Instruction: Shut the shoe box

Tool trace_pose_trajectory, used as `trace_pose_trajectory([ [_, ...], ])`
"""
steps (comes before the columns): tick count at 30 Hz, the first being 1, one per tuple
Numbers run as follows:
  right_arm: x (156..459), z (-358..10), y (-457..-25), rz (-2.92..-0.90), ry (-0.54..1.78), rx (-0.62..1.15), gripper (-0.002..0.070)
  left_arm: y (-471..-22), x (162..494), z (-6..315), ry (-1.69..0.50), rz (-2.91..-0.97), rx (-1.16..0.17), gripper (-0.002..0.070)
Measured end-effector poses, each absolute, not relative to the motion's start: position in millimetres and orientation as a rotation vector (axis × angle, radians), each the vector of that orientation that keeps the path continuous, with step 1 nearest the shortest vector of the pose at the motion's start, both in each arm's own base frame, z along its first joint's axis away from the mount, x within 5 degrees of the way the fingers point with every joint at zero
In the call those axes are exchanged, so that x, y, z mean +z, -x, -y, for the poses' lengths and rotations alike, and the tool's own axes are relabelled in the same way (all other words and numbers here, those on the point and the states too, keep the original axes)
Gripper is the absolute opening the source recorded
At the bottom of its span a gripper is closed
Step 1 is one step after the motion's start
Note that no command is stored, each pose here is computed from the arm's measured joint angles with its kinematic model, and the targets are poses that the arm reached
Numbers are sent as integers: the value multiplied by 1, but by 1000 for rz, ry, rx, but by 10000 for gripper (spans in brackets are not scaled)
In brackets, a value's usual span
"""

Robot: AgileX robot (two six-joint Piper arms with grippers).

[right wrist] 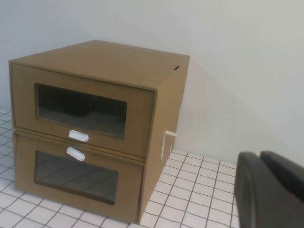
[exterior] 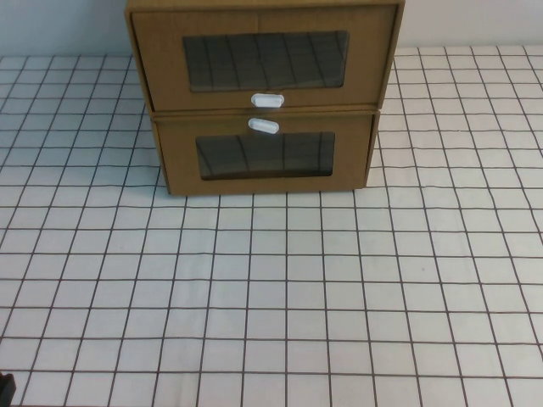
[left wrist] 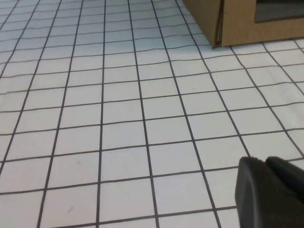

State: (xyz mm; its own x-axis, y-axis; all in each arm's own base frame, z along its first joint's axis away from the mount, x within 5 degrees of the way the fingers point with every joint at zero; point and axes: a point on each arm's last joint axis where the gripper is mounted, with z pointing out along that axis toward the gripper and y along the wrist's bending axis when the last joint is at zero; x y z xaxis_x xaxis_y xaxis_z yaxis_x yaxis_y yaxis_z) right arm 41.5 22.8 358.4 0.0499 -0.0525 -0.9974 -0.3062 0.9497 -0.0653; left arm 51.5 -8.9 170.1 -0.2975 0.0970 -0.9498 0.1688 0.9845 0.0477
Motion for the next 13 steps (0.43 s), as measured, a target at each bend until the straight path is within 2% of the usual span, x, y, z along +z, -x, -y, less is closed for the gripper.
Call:
trace_pose_trajectory([
  [13, 356, -22, -43, -1518, 289, 184, -13, -52, 170, 9, -190, -1876, -73, -5],
])
